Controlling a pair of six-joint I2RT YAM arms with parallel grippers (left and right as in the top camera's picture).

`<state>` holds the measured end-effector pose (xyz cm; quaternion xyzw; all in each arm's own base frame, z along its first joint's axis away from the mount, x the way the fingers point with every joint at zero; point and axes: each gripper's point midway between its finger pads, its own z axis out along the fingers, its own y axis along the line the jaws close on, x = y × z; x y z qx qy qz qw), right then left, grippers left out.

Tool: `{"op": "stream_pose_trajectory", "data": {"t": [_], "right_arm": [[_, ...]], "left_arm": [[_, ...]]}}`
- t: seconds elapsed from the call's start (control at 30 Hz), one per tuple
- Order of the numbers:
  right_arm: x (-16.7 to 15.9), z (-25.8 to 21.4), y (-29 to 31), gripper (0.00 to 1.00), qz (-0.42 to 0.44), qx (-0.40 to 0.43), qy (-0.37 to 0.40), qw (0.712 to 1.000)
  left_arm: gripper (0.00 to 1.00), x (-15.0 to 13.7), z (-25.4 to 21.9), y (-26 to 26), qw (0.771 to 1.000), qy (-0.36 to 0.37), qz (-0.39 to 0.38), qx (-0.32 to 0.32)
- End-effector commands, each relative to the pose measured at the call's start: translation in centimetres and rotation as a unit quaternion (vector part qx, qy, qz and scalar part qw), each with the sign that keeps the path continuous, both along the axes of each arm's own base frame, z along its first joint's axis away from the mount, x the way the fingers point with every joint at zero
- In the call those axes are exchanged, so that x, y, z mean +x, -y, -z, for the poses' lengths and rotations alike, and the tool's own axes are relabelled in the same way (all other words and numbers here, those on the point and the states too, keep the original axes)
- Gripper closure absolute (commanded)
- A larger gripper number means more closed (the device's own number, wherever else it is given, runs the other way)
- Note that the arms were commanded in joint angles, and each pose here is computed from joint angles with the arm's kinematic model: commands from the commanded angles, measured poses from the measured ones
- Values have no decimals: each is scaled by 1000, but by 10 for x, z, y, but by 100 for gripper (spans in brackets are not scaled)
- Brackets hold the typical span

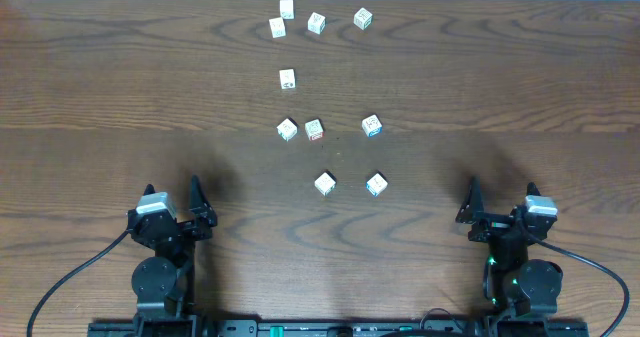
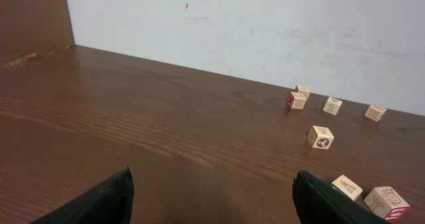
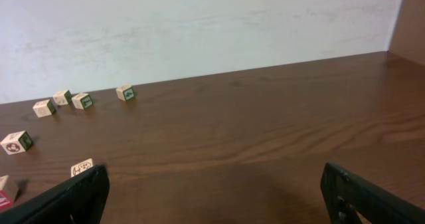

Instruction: Lift 5 blocks

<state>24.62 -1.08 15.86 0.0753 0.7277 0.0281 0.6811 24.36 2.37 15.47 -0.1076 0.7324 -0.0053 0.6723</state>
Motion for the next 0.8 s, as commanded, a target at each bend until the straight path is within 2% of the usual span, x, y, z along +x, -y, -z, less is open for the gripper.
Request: {"op": "stream_pose_trajectory", "data": {"t": [0.0,0.1,0.2,0.27,0.4,0.57,0.77], "right_arm": [[0,-12,-3,1,-10,35,27,999],[-1,-37,-27,1,-81,137,73,985],[-14,-62,-68,1,-208,106,111,966],[-21,-61,-85,1,-259,94,98,956],[-18,-37,-86,1,-256,64,29,964],[-19,-51,-86,1,-257,15,28,966],[-25,-43,-85,1,-252,12,-18,967]], "left_arm": [[23,-1,17,-1,1000,-29,-2,7],[23,-1,17,-1,1000,-29,-2,7],[23,-1,17,-1,1000,-29,-2,7],[23,-1,17,-1,1000,-29,-2,7],[23,-1,17,-1,1000,-29,-2,7],[23,-1,17,-1,1000,-29,-3,7],[23,-1,17,-1,1000,-29,-2,7]]}}
